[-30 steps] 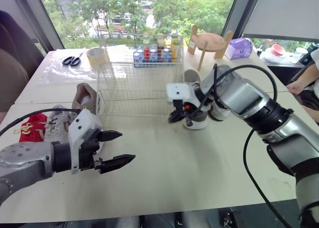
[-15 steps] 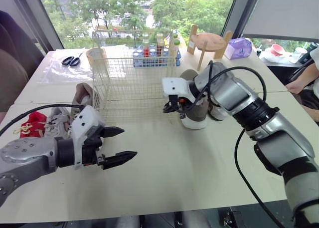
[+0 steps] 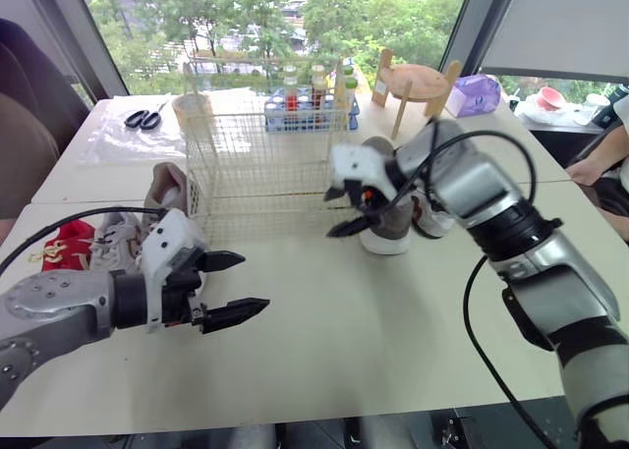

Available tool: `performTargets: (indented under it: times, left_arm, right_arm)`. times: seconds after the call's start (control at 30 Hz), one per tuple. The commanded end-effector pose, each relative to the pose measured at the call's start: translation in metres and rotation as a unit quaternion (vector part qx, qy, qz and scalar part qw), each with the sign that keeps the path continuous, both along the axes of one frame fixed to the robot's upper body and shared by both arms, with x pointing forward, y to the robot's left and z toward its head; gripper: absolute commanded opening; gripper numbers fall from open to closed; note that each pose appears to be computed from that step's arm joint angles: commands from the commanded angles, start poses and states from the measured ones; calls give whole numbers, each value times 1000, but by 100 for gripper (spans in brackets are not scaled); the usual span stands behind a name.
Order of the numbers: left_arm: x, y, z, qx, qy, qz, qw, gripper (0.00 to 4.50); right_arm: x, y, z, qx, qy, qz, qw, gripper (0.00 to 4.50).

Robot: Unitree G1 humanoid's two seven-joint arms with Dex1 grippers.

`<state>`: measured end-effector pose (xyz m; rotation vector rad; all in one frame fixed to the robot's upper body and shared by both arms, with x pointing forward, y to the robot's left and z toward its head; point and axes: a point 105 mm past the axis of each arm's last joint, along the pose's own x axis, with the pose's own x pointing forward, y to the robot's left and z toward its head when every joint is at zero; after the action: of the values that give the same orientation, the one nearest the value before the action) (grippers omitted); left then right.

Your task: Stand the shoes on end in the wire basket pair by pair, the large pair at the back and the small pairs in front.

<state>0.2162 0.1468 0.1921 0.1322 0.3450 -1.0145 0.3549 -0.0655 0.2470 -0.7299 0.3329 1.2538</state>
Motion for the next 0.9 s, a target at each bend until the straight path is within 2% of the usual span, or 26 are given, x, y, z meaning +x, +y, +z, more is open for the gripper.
performTargets:
  times: [0.03, 0.07, 0.1, 0.13, 0.2, 0.23, 0.3, 0.4, 0.5, 0.7, 0.9]
  left_arm:
    - [-1, 1, 13, -54, -9, 3, 998, 450]
    - [-2, 0, 15, -73, -5, 3, 997, 450]
    - [-2, -4, 18, -102, 3, -4, 995, 450]
    - [-3, -7, 19, -121, 12, -11, 993, 450]
    - [-4, -12, 19, -139, 28, -21, 990, 450]
    - [-3, -15, 16, -138, 33, -24, 990, 450]
    - [-1, -20, 12, -138, 43, -29, 989, 450]
    - [8, -28, 5, -128, 45, -25, 990, 450]
    - [2, -36, 0, -119, 63, -56, 989, 450]
    - [10, -34, -5, -109, 66, -55, 990, 450]
    - [11, -37, -11, -97, 64, -60, 991, 450]
  right_arm:
    - [-16, -17, 57, 140, -21, -40, 989, 356]
    - [-21, -23, 63, 177, -13, -49, 983, 356]
    - [-27, -34, 67, 228, -46, -39, 972, 356]
    - [-22, -46, 68, 274, -59, -79, 957, 384]
    - [-9, -70, 75, 372, -109, -178, 904, 444]
    - [-10, -78, 69, 388, -127, -209, 889, 448]
    - [-14, -86, 49, 392, -150, -259, 870, 448]
    - [-23, -90, 9, 397, -134, -319, 850, 448]
    - [-30, -96, -24, 382, -139, -376, 833, 448]
    - [-33, -84, -58, 389, -125, -421, 810, 448]
    - [-11, -78, -98, 380, -86, -449, 804, 448]
